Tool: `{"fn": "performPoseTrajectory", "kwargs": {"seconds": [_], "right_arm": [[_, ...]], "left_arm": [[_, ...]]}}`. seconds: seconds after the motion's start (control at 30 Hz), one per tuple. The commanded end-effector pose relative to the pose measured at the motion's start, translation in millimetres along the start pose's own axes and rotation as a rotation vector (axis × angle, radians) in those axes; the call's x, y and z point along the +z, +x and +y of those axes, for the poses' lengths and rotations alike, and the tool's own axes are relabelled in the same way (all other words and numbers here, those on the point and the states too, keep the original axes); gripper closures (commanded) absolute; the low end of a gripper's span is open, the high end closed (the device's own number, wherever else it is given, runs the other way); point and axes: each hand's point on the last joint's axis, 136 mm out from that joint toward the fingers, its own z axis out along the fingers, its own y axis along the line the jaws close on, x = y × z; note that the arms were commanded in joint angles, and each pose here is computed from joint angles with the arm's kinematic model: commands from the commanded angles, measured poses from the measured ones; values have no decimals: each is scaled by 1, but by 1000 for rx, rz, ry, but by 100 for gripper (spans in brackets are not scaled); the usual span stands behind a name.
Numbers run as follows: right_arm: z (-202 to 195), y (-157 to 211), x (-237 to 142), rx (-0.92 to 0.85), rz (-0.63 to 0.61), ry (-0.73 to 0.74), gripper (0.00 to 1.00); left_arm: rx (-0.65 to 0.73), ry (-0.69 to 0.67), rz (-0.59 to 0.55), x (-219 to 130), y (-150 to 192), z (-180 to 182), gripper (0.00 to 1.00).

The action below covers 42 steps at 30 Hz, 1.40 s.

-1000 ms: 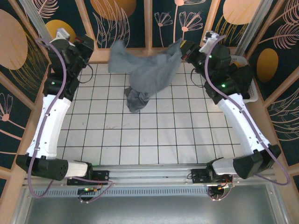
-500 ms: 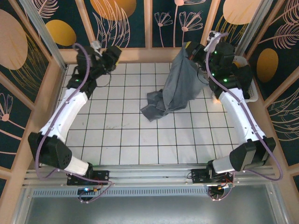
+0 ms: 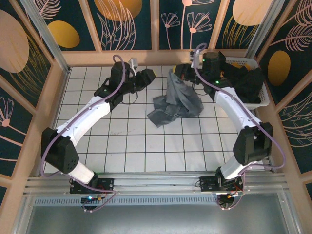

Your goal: Fold and stack the t-shirts

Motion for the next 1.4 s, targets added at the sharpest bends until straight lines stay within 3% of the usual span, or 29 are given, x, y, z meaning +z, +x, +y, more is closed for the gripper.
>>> {"fn": "performPoseTrajectory", "kwargs": {"seconds": [0.0,0.13,0.37,0.63,0.9,1.17,1.3,1.37], "right_arm": [[18,-5,-5,-52,-11,-59,100],[27,-14,-22,-69,-18,-60,100],[20,-26,-81,-88,-25,-14,100],[-3,-28,-123,-33,-45,-9,100],[-11,-42,-138,-9,-81,26,100],[-19,-46,-140,11,-87,55,100],[-20,-47,-141,18,-92,61,100],[-22,-48,-141,21,-96,70,100]], "left_arm": [[106,-59,-13,7,6,29,51],[277,-71,12,25,14,50,50],[567,62,33,51,30,54,45],[741,168,92,98,58,58,36],[790,164,36,143,57,64,28],[844,194,106,168,82,71,28],[839,221,126,173,94,69,29],[824,245,133,178,100,61,37]]}}
